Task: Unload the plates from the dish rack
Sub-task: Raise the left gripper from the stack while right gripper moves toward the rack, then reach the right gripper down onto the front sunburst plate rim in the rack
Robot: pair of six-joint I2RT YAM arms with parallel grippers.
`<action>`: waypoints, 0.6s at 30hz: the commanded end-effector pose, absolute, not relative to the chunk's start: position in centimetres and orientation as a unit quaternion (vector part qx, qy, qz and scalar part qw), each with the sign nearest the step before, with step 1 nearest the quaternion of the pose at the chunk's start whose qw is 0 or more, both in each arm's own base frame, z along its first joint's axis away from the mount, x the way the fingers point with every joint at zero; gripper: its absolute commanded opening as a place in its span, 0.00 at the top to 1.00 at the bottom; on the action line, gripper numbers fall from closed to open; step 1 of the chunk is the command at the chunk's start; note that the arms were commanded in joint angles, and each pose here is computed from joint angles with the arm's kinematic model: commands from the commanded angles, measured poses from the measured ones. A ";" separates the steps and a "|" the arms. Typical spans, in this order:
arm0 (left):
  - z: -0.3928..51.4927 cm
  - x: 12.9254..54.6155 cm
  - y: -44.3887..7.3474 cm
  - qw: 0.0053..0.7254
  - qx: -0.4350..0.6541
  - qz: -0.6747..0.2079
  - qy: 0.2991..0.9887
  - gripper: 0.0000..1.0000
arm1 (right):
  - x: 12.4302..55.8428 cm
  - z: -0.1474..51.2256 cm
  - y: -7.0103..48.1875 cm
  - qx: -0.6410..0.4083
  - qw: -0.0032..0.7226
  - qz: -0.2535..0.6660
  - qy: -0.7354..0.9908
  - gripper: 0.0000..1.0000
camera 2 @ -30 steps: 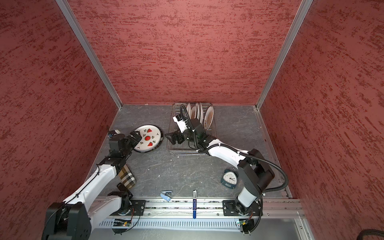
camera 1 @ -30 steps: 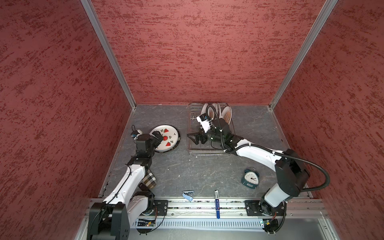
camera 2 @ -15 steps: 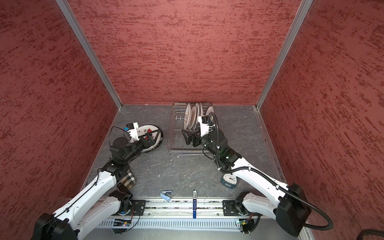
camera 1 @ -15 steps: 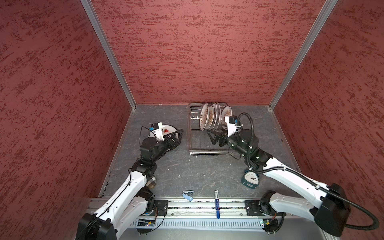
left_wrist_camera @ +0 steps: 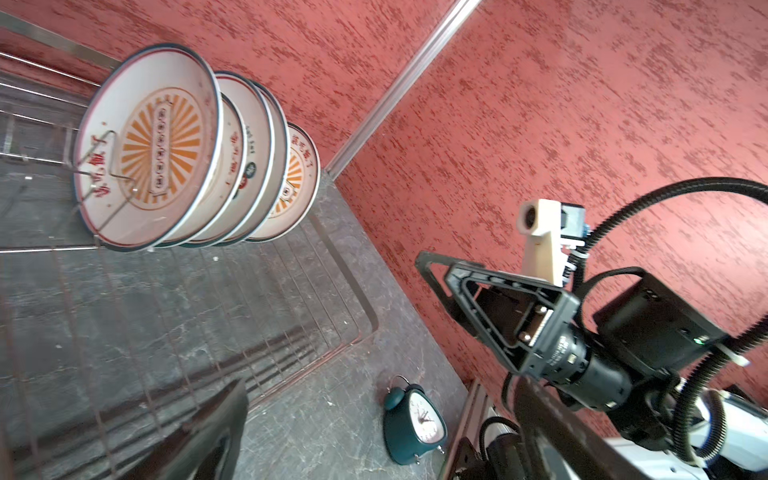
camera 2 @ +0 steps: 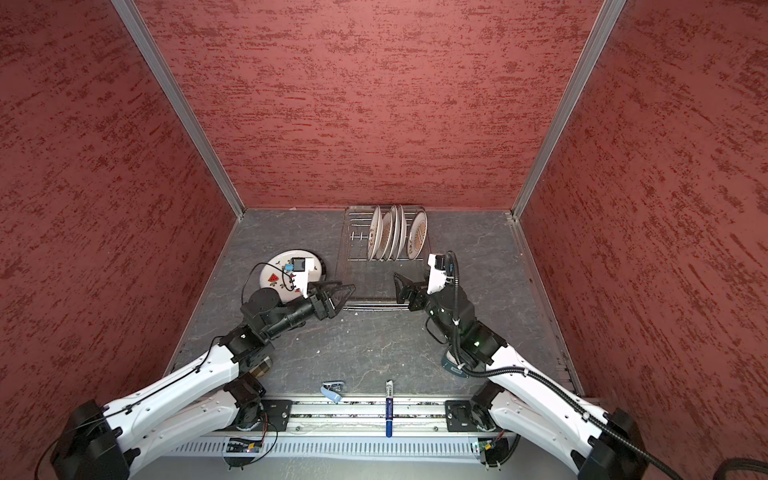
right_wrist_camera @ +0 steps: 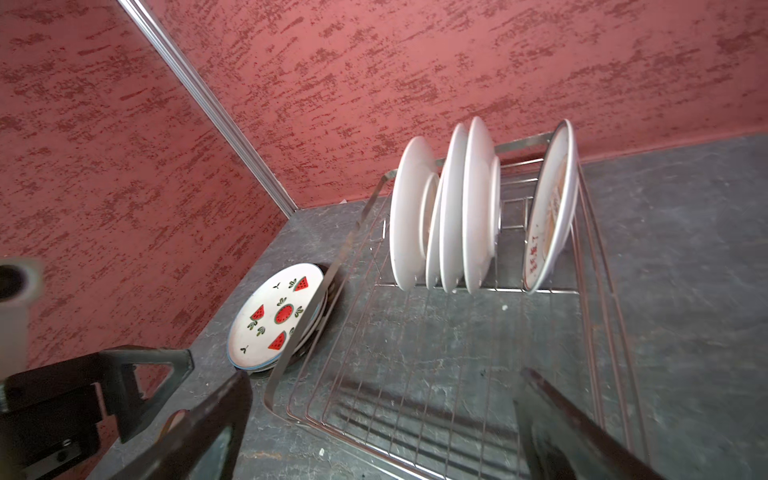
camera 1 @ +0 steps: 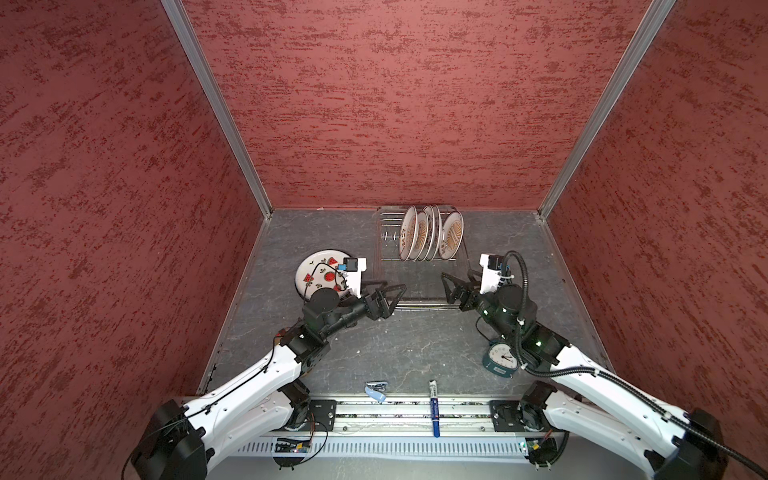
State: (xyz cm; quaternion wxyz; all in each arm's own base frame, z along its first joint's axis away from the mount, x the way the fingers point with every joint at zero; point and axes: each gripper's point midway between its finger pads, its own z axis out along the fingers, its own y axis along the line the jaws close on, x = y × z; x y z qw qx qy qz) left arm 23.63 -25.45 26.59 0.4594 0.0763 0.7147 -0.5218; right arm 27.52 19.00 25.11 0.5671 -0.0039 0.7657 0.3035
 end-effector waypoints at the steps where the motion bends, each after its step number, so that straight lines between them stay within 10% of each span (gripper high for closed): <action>1: 29.9 23.7 -26.2 0.505 0.086 -0.535 0.672 0.01 | 27.6 25.4 18.1 0.032 0.573 0.310 0.758 0.01; 18: 24.6 26.6 -23.7 0.542 -0.013 -0.484 0.687 0.01 | 31.6 26.3 19.1 0.010 0.599 0.257 0.759 0.02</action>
